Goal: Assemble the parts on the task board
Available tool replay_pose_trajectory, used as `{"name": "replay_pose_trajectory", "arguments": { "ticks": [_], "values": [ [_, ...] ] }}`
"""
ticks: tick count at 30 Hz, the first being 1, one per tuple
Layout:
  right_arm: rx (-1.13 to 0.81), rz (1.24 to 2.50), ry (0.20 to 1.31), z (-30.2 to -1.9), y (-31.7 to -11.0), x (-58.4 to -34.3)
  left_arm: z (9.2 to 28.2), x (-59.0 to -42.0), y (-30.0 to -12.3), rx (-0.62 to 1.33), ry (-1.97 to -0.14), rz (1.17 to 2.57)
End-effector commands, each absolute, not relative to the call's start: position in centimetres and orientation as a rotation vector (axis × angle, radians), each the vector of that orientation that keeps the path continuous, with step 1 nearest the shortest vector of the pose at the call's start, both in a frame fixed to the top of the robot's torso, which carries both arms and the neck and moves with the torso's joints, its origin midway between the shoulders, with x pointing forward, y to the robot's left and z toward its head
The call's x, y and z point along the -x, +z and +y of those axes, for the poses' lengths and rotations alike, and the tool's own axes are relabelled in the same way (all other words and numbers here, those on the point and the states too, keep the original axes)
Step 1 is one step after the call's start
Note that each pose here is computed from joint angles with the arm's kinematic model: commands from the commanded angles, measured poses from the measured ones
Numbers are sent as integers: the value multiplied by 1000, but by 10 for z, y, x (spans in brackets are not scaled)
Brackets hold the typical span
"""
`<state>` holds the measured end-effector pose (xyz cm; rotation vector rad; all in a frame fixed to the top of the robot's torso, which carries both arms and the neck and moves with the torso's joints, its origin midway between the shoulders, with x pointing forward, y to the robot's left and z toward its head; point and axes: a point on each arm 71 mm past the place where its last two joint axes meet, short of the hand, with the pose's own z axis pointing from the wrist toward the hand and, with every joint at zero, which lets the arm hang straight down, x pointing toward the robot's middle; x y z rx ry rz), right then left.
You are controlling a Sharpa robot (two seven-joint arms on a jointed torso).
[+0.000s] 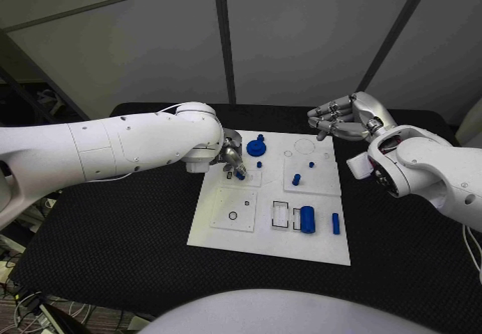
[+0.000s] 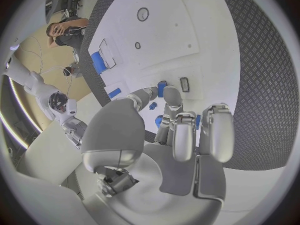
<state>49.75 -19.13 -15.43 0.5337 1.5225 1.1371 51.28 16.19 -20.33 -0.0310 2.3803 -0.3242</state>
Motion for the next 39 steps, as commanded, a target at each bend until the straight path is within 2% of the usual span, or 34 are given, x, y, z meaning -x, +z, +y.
{"name": "replay_pose_trajectory", "arguments": {
  "ticks": [1, 39],
  "values": [
    [-524, 1521, 1146, -190, -153, -497, 162, -512, -206, 6, -299, 2404],
    [-524, 1520, 1145, -190, -153, -497, 158, -513, -209, -23, -286, 2450]
  ]
}}
